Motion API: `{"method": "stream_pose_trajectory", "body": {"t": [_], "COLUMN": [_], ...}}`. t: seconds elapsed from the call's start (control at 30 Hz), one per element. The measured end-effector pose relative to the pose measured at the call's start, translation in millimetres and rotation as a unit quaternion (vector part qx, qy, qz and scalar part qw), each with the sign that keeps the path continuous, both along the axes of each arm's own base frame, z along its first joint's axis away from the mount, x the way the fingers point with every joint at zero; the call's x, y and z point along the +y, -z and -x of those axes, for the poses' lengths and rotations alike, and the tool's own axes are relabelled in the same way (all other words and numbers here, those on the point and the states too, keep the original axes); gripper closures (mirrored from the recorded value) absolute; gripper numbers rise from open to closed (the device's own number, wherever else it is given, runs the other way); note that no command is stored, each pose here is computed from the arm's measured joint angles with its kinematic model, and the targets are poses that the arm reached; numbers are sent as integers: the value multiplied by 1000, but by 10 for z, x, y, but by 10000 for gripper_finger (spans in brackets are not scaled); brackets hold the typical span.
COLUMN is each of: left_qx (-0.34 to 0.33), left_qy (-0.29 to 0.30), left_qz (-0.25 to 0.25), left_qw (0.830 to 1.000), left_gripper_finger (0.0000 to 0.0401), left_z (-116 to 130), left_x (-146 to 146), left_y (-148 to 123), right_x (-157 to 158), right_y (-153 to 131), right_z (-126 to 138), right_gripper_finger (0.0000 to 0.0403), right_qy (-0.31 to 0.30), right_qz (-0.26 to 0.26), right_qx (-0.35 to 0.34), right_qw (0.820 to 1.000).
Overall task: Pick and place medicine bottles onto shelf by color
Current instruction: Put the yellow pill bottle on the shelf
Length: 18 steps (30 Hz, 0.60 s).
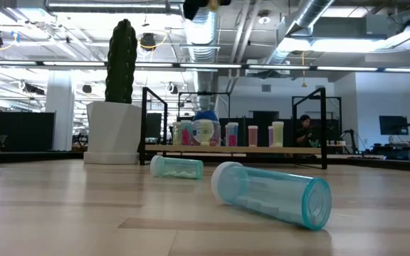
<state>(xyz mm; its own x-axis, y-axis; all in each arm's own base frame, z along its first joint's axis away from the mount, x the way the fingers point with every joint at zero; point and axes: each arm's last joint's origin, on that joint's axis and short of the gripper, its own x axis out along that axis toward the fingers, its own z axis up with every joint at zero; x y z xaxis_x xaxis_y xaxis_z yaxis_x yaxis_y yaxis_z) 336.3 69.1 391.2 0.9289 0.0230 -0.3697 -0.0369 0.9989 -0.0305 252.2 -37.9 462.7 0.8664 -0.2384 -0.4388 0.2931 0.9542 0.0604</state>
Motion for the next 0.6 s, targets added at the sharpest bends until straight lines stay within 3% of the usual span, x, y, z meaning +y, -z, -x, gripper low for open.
{"method": "stream_pose_trajectory", "body": {"t": [0.1,0.23,0.33,0.47,0.6], "left_qx": [2,23,28,40,18], "left_qy": [55,66,96,125,164], "left_qz": [49,96,134,183,198], "left_qw": [997,993,986,974,966], "left_gripper_finger": [329,328,328,328,328], "left_z": [-86,-194,-250,-295,-339], "left_x": [-52,-154,-213,-254,-302], "left_y": [68,185,227,281,248], "right_x": [62,60,107,271,398], "right_y": [67,128,169,191,181], "right_z": [-107,-171,-154,-146,-154], "right_gripper_finger": [168,168,168,168,168], "right_qy": [-65,-64,-129,-253,-321], "right_qz": [31,1,12,67,137], "right_qx": [22,33,57,68,59], "right_qw": [997,997,990,963,935]}}
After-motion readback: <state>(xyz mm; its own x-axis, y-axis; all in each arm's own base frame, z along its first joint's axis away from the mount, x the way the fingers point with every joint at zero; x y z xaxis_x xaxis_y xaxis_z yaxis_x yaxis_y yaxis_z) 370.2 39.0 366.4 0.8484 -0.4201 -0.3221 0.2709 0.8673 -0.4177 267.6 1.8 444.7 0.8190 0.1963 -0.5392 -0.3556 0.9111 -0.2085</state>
